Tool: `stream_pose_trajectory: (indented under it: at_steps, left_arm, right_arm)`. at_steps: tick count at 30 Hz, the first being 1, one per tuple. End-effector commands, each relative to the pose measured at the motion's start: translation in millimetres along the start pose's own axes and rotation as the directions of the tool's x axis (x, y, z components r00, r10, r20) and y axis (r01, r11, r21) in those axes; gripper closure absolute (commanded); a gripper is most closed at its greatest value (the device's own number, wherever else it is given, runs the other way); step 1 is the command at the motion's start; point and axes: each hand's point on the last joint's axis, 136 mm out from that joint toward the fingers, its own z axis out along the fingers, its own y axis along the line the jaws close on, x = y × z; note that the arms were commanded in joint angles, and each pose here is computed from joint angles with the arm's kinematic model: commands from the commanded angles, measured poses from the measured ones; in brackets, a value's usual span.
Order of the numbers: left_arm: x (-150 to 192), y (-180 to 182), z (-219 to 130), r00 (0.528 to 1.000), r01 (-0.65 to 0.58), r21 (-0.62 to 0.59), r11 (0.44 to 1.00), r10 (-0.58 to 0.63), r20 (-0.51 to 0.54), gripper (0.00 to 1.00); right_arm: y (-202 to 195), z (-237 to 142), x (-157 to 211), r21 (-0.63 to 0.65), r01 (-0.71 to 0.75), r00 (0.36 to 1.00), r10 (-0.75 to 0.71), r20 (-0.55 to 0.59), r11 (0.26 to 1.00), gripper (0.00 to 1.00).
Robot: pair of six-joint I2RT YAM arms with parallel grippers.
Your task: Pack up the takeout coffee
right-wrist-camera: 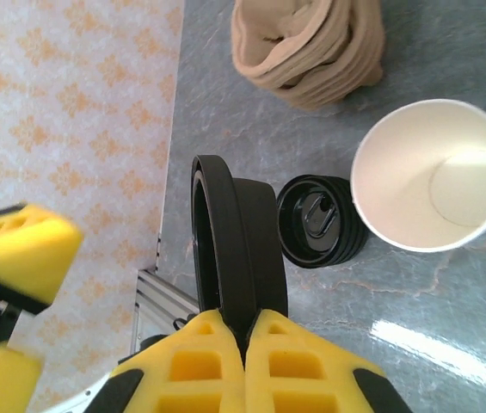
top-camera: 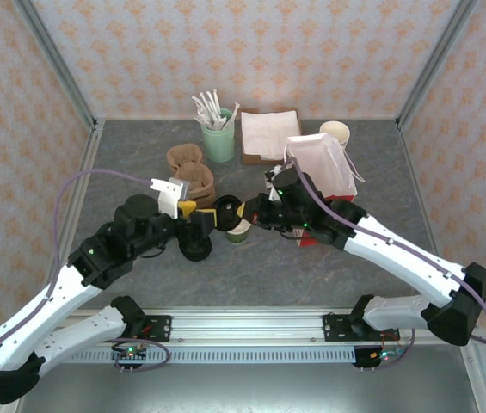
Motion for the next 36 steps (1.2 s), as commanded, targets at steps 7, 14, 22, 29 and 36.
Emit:
stream_pose_trajectory:
  at_steps: [7, 14, 22, 29, 36]
  left_arm:
    - [-20, -47, 2, 0.798, -0.562, 0.048, 0.826, 0.525, 0.297, 0.36]
    - [5, -60, 21, 0.580, -0.798, 0.005, 0.603, 0.766, 0.278, 0.32]
    - [28, -64, 42, 0.397, -0.915, 0.002, 0.404, 0.898, 0.188, 0.25]
    - [27, -63, 46, 0.383, -0.916, -0.043, 0.398, 0.902, 0.199, 0.36]
    - [26, -61, 49, 0.368, -0.923, -0.050, 0.382, 0.912, 0.181, 0.45]
  right_arm:
    - [-14, -58, -8, 0.069, -0.153, 0.987, 0.149, 0.056, 0.986, 1.00]
    - [-20, -64, -3, 0.068, -0.199, 0.980, 0.198, 0.028, 0.978, 1.00]
    - [-20, -63, 1, 0.067, -0.218, 0.976, 0.218, 0.003, 0.974, 1.00]
    - [-20, -64, 2, 0.071, -0.218, 0.976, 0.219, 0.000, 0.973, 1.00]
    - [-19, -64, 2, 0.063, -0.220, 0.975, 0.221, -0.005, 0.973, 1.00]
